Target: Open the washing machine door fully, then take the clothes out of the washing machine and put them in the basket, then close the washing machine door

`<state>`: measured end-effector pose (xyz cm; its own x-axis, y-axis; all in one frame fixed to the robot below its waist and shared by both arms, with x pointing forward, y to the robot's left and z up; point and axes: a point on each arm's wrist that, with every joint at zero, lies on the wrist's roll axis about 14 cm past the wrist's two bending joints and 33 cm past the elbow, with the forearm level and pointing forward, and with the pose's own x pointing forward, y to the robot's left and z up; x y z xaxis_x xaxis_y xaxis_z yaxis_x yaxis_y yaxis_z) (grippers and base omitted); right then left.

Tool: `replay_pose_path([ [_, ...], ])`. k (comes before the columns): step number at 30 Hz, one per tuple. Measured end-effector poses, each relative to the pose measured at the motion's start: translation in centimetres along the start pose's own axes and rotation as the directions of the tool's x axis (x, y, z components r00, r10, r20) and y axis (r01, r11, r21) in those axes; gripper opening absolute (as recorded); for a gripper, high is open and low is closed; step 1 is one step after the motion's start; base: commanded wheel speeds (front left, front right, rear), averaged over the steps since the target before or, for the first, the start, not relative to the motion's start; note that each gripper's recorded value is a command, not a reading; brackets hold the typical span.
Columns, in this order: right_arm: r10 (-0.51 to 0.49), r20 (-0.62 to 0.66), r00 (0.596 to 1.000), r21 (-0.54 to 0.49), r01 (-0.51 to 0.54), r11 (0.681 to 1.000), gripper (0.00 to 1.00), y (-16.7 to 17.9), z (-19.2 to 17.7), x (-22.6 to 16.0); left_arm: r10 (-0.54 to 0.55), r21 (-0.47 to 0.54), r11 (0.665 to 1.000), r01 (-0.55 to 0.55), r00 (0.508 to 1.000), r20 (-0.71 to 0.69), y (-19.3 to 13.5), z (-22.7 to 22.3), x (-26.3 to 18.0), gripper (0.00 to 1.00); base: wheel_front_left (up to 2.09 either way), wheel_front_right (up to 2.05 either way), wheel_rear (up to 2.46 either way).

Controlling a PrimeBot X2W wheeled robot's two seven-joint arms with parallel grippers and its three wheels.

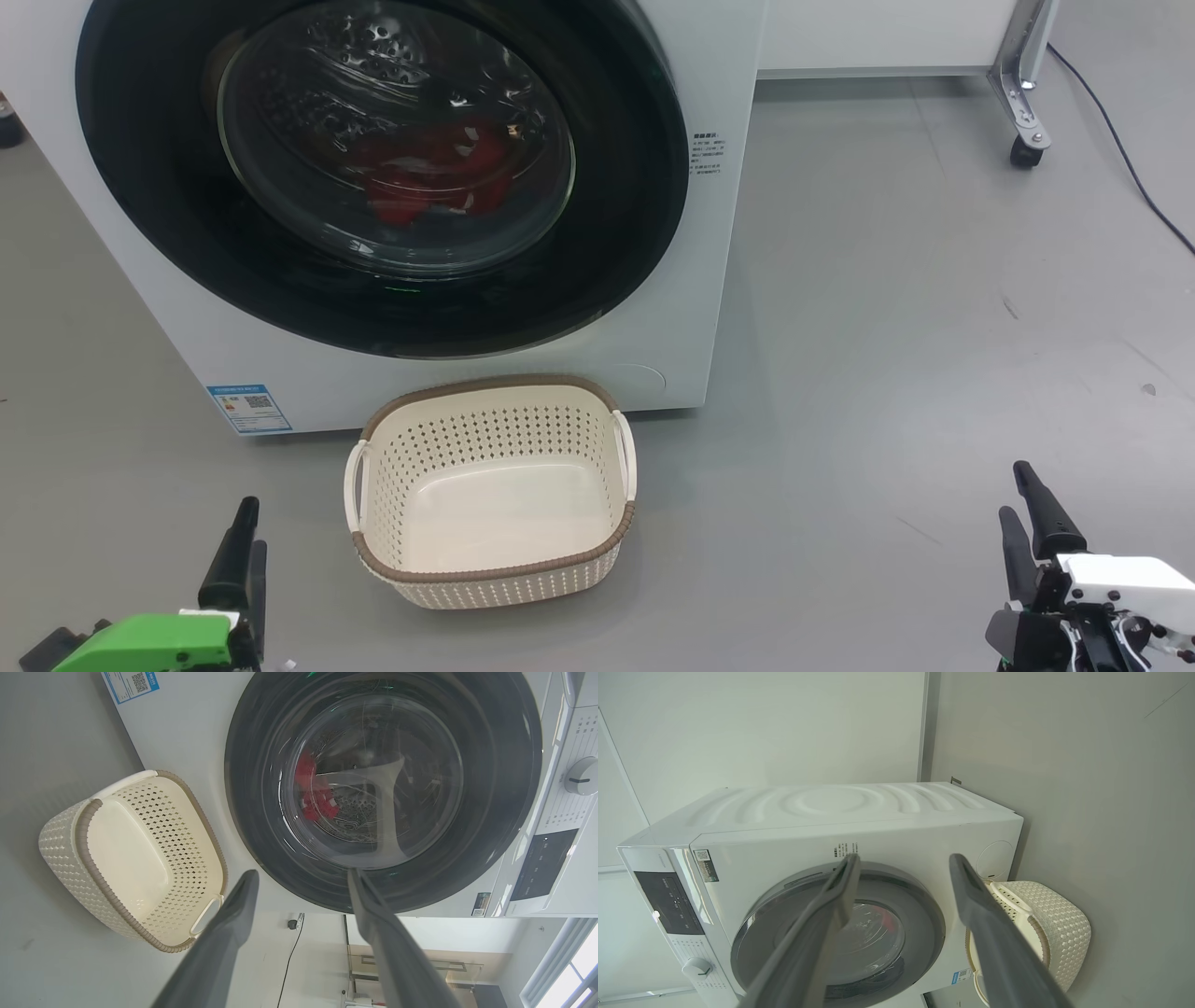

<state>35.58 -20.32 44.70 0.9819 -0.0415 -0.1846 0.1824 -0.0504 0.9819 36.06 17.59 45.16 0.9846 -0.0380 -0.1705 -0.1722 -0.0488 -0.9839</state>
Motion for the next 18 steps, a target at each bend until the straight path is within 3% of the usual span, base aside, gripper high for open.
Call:
replay_pose_path([
  [18,0.018,0.02,1.0,-0.094,-0.016,0.995,1.0,0.8,0.8,0.2,-0.039,0.075,0.996,0.039,0.999,0.002,-1.4,-1.0,0.5,1.0,0.0,0.0,0.0],
])
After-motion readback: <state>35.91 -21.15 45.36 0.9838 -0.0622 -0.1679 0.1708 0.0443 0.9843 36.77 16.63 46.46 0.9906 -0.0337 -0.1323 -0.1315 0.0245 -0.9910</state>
